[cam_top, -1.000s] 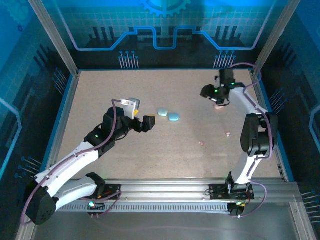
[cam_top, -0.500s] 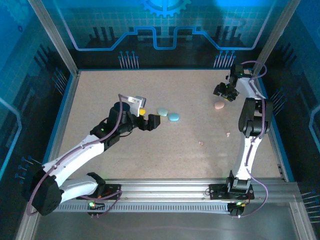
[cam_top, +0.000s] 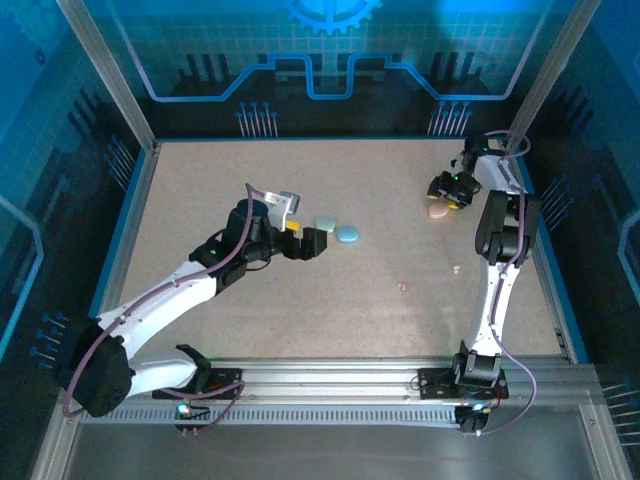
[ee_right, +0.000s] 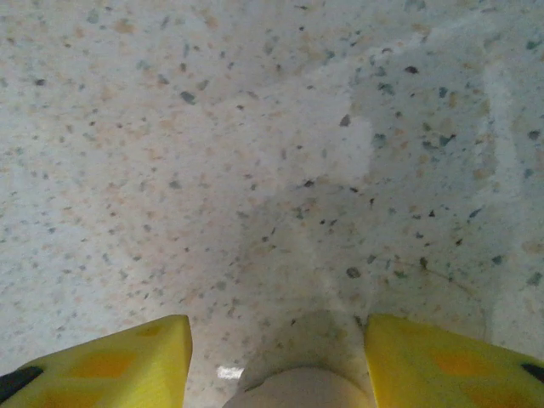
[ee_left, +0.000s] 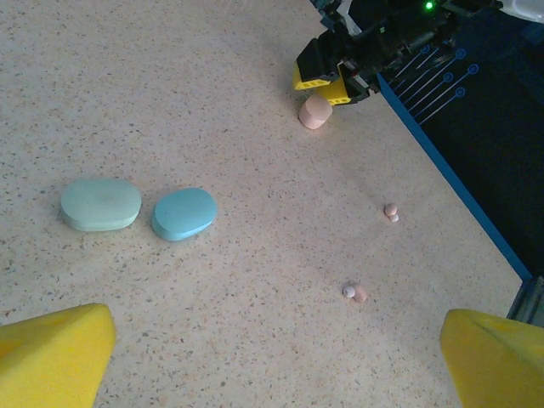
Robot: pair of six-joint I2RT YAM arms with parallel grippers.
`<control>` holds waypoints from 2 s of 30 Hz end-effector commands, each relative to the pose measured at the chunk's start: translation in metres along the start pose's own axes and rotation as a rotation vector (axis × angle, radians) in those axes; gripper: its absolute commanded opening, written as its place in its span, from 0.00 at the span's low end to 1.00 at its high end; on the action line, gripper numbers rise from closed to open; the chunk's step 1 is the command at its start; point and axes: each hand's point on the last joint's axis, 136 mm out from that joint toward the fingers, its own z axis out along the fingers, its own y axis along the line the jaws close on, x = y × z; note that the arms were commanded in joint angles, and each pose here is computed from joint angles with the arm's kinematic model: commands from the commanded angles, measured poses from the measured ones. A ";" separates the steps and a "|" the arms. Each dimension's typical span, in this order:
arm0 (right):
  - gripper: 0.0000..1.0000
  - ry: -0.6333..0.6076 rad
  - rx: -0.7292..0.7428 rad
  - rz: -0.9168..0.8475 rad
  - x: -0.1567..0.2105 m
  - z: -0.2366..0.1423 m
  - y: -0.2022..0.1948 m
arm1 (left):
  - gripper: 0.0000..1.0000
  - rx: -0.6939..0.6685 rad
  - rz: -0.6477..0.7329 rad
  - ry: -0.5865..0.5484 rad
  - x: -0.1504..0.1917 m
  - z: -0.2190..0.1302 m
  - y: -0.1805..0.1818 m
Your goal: Insert wireless bluetooth earbuds into charging case
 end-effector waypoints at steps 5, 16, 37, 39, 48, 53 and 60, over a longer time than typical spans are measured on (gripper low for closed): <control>0.56 0.031 -0.073 -0.019 0.021 -0.020 0.021 | 0.99 0.034 -0.014 -0.022 -0.010 -0.005 -0.011; 0.56 0.126 -0.131 -0.036 0.083 -0.019 0.049 | 0.99 0.042 -0.018 -0.023 -0.010 -0.003 -0.012; 0.65 0.012 0.237 -0.424 0.083 -0.018 0.045 | 0.99 0.041 -0.017 -0.019 -0.010 -0.002 -0.012; 0.65 0.012 0.228 -0.445 0.085 -0.015 0.050 | 0.99 0.038 -0.018 -0.018 -0.010 -0.002 -0.011; 0.63 0.011 0.277 -0.439 0.080 -0.005 0.044 | 0.99 0.036 -0.012 -0.022 -0.012 -0.004 -0.012; 0.59 0.042 0.259 -0.433 0.084 0.002 0.045 | 0.99 0.037 -0.013 -0.018 -0.012 -0.002 -0.012; 0.54 0.040 0.257 -0.429 0.084 0.008 0.044 | 0.99 0.037 -0.011 -0.020 -0.012 -0.003 -0.012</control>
